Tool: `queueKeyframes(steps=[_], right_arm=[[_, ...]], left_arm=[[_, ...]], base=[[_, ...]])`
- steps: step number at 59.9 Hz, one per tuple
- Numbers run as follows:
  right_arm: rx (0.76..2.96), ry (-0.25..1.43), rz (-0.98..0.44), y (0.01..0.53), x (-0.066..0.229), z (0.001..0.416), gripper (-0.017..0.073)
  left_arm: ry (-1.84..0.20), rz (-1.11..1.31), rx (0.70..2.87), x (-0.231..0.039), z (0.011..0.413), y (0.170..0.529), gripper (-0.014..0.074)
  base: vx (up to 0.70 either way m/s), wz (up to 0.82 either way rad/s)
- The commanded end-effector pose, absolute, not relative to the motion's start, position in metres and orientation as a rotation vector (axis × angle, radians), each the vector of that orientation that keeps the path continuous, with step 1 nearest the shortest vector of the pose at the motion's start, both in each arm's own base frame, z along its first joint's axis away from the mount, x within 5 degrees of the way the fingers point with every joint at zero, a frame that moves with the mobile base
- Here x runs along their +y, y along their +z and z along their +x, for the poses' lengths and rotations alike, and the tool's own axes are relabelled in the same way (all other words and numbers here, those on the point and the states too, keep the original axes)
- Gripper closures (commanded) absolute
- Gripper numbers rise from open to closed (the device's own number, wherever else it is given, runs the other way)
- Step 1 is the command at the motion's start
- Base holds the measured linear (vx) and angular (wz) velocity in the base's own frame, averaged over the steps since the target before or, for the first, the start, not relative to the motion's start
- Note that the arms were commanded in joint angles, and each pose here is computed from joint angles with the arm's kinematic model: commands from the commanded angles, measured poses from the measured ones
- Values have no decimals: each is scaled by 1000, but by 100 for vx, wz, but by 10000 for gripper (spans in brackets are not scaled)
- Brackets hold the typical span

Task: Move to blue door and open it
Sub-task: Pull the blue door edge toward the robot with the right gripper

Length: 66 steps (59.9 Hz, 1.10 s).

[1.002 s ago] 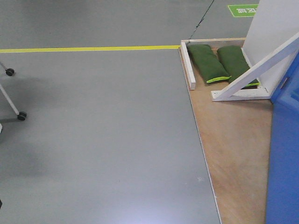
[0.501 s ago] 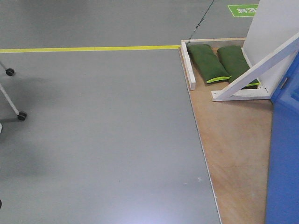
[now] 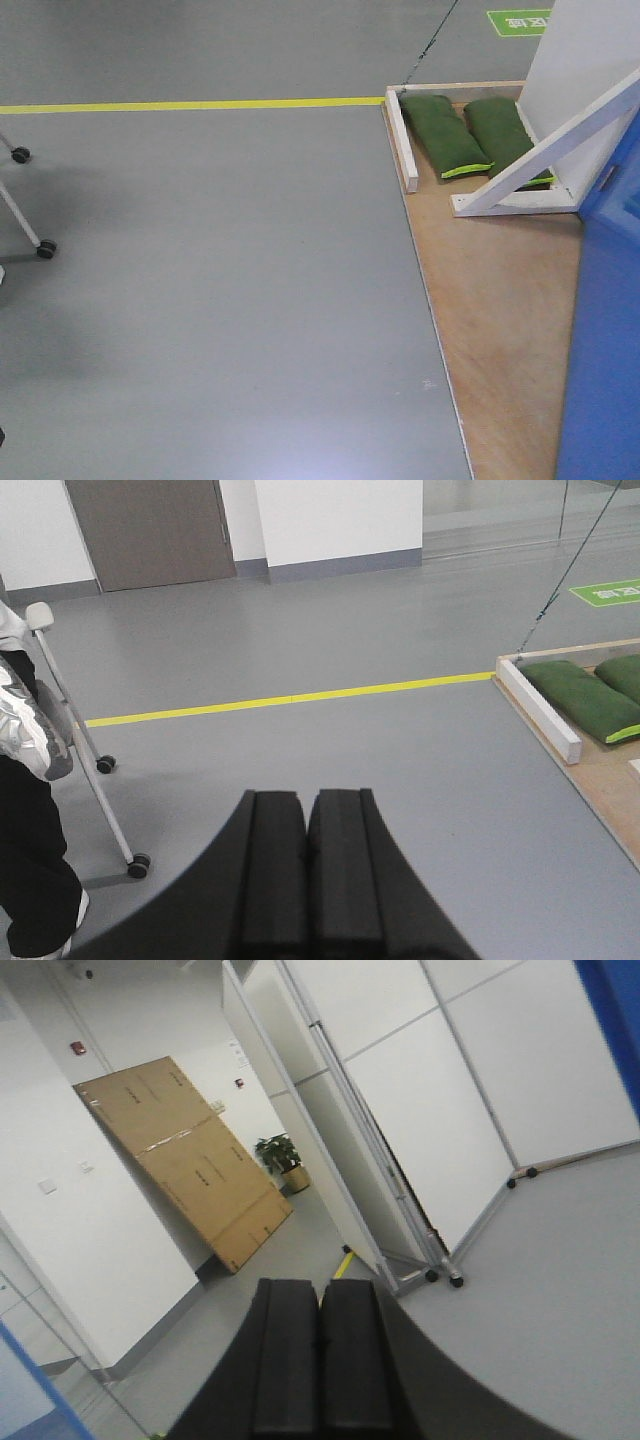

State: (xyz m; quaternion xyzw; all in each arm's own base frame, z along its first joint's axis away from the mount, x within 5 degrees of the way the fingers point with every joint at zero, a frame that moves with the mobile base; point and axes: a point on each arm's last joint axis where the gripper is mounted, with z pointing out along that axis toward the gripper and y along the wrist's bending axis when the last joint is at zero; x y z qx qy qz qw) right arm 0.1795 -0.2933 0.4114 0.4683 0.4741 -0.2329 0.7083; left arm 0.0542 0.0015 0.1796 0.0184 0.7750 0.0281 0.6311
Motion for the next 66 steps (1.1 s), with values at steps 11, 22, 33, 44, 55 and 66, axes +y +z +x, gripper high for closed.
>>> queueKeyframes(steps=[11, 22, 33, 44, 55, 66], right_arm=[[1089, -437, 785, 456, -230, 213, 557], [1132, -335, 717, 459, -201, 234, 557], [1169, -249, 660, 459, -177, 252, 557], [1200, -163, 598, 459, -150, 269, 557], [1230, -68, 529, 459, -119, 284, 557], [1261, 22, 464, 457, -88, 297, 557]], left_arm=[[50, 40, 1688, 1, 55, 186, 524], [50, 40, 1688, 1, 55, 186, 524], [50, 40, 1688, 1, 55, 186, 524], [50, 40, 1688, 1, 55, 186, 524], [50, 40, 1688, 1, 55, 186, 524], [50, 40, 1688, 1, 55, 186, 524]], base=[[0, 0], [0, 0], [0, 0], [0, 0], [0, 0], [0, 0]])
